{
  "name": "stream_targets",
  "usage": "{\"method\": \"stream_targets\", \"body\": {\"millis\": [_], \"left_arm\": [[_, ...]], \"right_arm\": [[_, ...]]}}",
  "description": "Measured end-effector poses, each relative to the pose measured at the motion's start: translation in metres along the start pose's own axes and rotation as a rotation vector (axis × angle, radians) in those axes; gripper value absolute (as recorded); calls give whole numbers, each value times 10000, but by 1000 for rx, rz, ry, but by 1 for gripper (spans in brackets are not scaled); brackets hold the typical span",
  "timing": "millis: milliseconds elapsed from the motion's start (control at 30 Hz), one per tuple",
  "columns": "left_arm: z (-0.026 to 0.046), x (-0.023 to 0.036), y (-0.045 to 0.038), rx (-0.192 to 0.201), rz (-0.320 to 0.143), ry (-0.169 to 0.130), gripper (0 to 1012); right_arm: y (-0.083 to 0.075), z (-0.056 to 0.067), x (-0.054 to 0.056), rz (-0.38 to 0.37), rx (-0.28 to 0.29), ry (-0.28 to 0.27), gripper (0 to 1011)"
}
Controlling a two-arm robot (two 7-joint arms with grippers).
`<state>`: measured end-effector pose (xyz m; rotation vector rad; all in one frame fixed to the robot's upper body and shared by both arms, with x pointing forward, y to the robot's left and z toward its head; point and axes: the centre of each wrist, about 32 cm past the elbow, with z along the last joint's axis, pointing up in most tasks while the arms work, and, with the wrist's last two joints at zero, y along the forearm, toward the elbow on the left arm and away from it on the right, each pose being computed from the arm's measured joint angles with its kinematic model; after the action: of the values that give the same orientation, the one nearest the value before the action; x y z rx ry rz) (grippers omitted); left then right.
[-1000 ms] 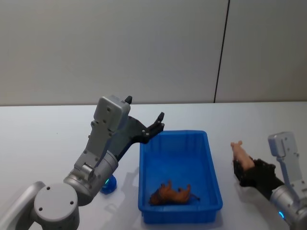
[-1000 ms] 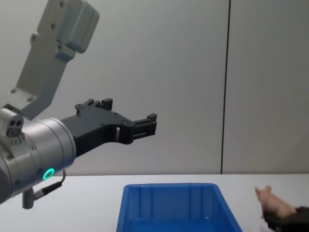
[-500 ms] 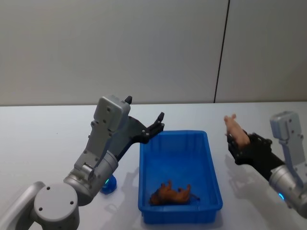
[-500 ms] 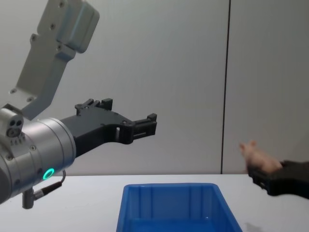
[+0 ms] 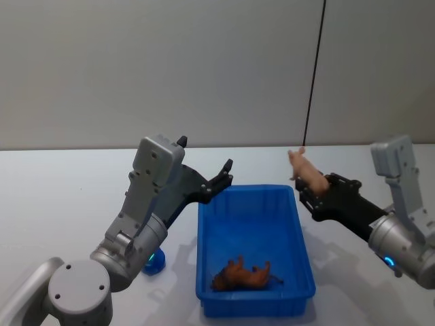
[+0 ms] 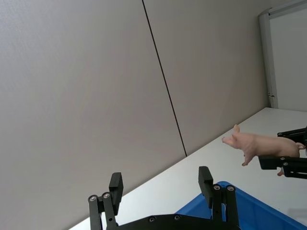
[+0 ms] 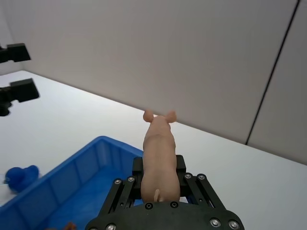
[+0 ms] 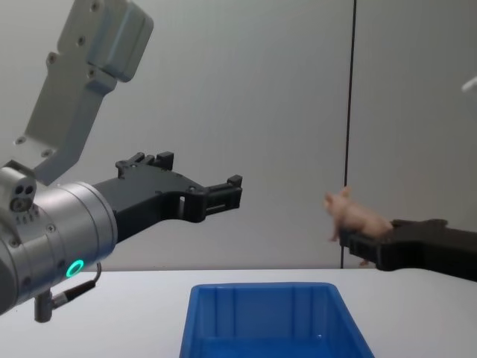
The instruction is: Pick up the two dolls from the table and place them into the box.
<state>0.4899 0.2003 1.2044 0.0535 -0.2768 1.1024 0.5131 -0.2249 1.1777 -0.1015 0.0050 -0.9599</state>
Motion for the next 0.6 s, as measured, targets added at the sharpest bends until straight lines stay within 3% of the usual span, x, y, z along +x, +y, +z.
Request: {"method": "stream_targets", "body": {"millis": [367, 600], "left_arm": [[0, 0, 0, 0, 0, 0, 1003], [0, 0, 0, 0, 0, 0, 1003]], "right_arm": [[74, 69, -3, 96, -38, 68, 387], [106, 85, -7, 136, -54, 98, 628]]}}
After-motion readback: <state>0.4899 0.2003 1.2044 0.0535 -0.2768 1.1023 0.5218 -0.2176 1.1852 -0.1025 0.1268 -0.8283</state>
